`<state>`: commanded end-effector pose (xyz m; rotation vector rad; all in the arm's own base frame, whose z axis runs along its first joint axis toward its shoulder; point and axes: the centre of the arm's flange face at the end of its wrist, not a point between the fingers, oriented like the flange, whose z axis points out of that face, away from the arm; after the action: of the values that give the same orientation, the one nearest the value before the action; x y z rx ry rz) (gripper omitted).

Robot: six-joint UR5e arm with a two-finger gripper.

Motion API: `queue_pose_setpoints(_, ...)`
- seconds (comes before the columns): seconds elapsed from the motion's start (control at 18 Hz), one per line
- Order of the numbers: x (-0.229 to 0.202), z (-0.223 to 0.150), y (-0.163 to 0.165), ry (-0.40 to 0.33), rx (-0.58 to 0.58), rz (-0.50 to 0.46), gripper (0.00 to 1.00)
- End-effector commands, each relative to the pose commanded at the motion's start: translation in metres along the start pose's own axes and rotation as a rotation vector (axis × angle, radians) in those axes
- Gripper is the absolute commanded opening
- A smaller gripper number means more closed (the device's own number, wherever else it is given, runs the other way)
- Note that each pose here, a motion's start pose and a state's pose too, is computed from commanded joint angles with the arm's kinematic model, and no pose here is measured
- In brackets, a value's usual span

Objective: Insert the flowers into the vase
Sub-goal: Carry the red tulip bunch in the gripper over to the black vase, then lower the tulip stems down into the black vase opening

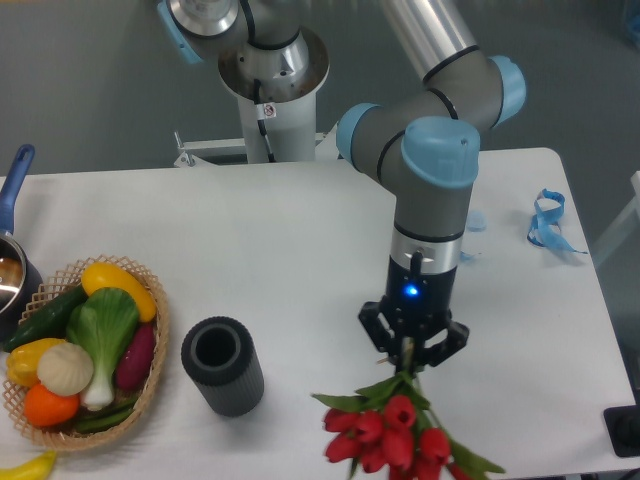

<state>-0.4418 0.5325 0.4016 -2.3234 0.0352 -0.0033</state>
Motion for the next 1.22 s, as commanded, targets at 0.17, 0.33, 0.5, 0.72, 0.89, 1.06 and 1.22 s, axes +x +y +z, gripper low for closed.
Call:
queue_pose_setpoints(0.17, 0.013, -0.020, -0.020, 0.055, 0.100, 0.020, 0.06)
queue_pose_setpoints(0.33, 0.025, -0.034, -0.035, 0.110, 0.183, 0.035, 0.06)
queue_pose_setpoints(0.5, 0.038, -0.040, -0.047, 0.235, 0.314, 0.039, 0.06)
queue_pose_setpoints(0.72, 0.041, -0.049, -0.051, 0.327, 0.419, 0.037, 0.07)
queue_pose_setpoints(0.89, 0.040, -0.054, -0.052, 0.349, 0.456, 0.042, 0.07)
queue_pose_setpoints(1.06, 0.046, -0.053, -0.056, 0.374, 0.475, 0.049, 0.07)
queue_pose_setpoints(1.22, 0.047, -0.052, -0.059, 0.405, 0.507, 0.055, 0.07)
